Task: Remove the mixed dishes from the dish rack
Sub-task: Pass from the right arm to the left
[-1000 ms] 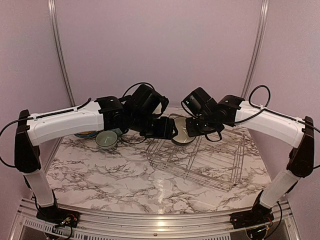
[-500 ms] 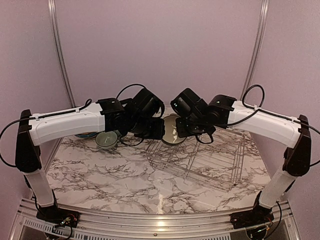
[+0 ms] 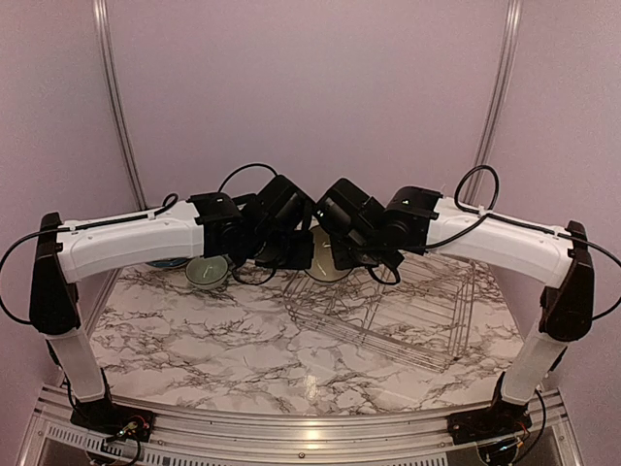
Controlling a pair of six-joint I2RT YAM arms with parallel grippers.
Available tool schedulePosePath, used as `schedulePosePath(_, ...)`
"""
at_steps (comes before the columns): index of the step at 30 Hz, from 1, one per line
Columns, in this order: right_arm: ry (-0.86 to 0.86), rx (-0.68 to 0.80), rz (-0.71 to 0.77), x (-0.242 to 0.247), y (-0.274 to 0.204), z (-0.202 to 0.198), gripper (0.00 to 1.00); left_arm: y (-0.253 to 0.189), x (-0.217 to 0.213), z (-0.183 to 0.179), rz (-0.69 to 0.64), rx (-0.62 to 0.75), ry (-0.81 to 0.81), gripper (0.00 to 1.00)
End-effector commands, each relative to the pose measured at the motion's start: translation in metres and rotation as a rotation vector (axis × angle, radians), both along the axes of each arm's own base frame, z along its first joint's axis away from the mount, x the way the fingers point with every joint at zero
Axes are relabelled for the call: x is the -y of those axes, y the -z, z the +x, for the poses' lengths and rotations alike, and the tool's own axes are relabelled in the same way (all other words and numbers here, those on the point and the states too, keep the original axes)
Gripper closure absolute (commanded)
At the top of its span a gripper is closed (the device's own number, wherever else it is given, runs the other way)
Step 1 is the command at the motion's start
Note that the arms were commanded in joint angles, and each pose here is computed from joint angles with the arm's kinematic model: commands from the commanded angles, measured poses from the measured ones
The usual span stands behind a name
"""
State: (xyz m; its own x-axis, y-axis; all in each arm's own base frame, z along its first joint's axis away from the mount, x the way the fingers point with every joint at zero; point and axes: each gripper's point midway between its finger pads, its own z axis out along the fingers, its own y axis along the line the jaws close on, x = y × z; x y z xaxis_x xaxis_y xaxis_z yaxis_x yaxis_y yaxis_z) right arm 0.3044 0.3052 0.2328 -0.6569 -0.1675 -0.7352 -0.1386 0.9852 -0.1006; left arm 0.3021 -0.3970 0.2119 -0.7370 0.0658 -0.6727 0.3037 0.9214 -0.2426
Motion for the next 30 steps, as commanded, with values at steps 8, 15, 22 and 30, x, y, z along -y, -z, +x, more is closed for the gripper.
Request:
schedulePosePath(8,-0.013,0.102,0.185,-0.034,-0.042,-0.002,0.97,0.000,-0.031,0.008,0.087,0.072,-0.084,1.00)
schedulePosePath(15,-0.018,0.126,0.218,-0.043,-0.045,0.002,0.92,-0.005,-0.047,0.014,0.086,0.112,-0.183,1.00)
schedulePosePath(22,-0.033,0.132,0.230,-0.052,-0.044,0.006,0.64,-0.001,-0.051,0.018,0.102,0.116,-0.232,1.00)
schedulePosePath(30,-0.101,0.134,0.303,-0.057,-0.068,-0.002,0.36,-0.006,-0.056,0.019,0.083,0.145,-0.236,1.00)
